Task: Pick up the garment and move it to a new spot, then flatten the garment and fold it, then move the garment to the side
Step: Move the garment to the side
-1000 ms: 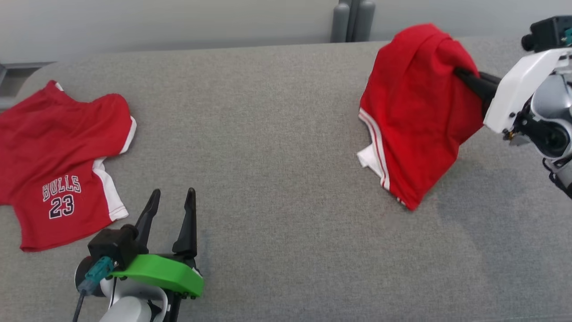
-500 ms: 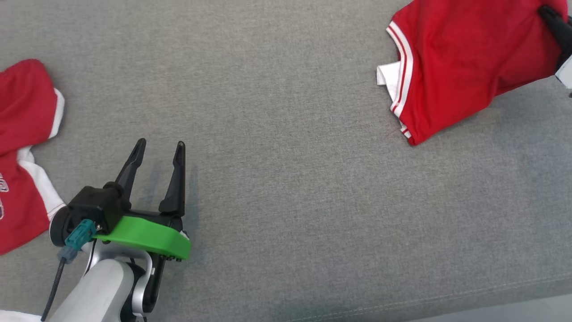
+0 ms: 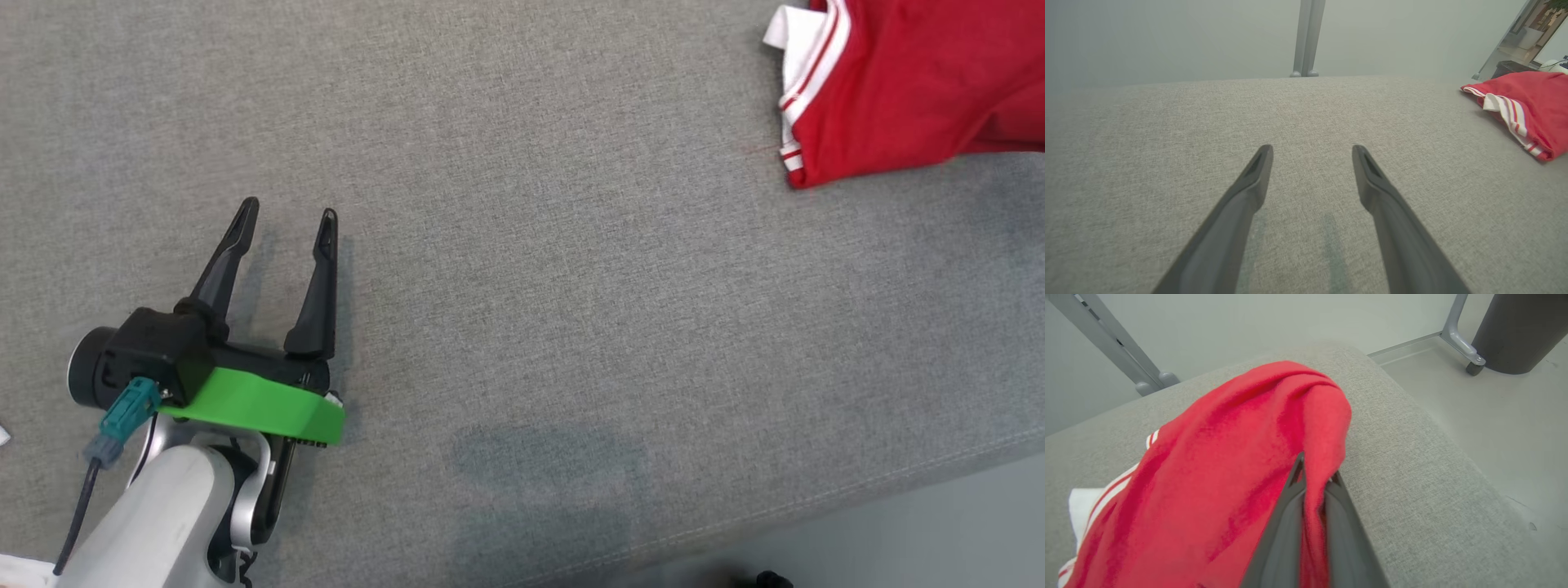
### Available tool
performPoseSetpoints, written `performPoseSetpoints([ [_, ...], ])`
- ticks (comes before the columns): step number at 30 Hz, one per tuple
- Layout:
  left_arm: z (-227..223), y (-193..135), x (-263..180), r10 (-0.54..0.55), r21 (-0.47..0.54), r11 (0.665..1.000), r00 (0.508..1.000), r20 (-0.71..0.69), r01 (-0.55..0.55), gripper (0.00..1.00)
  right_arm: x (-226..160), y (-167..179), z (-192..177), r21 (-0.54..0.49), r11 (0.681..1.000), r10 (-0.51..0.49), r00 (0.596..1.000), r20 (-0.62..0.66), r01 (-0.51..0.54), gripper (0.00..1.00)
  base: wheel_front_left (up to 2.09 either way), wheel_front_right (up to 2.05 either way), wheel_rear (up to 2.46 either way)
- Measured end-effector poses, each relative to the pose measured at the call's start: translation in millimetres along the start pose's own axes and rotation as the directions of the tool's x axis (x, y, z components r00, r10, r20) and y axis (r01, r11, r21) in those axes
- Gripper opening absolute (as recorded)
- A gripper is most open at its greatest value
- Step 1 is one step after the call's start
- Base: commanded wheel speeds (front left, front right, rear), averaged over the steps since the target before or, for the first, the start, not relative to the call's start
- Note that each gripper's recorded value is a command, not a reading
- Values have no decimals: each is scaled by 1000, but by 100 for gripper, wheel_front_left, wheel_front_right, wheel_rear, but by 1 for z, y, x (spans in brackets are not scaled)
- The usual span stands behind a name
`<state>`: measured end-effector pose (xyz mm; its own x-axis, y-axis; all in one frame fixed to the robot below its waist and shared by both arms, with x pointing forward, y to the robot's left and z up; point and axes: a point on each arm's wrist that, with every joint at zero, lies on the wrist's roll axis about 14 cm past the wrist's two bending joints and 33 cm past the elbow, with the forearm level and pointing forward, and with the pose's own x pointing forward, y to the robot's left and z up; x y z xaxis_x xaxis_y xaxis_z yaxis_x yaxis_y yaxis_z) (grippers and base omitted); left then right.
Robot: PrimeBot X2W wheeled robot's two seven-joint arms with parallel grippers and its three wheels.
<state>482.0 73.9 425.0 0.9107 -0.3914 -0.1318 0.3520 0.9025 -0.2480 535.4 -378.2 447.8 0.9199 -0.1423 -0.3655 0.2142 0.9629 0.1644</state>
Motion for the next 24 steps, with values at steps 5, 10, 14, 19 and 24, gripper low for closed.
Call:
performPoseSetpoints([
  [5, -11, -2, 8, -19, -9, 1000, 1000, -22, 19, 100, 0, -43, 1, -34, 989, -140, 988, 60, 142, 0, 0, 0, 0],
  [10, -14, 0, 7, -17, -4, 1000, 999, -30, 17, 100, 1, -58, 4, -63, 975, -208, 974, 86, 214, 100, 0, 0, 0],
  [14, -12, -3, 6, -19, -4, 1000, 999, -26, 19, 100, -5, -70, 14, -70, 961, -258, 960, 105, 266, 100, 0, 0, 0],
  [19, -3, -6, 3, -15, -9, 1000, 1000, -4, 15, 100, -13, -74, 41, -74, 957, -264, 950, 167, 279, 100, 0, 0, 0],
  [24, 9, -12, -3, -15, -14, 1000, 999, 29, 15, 100, -23, -61, 69, -98, 967, -207, 948, 242, 236, 100, 0, 0, 0],
])
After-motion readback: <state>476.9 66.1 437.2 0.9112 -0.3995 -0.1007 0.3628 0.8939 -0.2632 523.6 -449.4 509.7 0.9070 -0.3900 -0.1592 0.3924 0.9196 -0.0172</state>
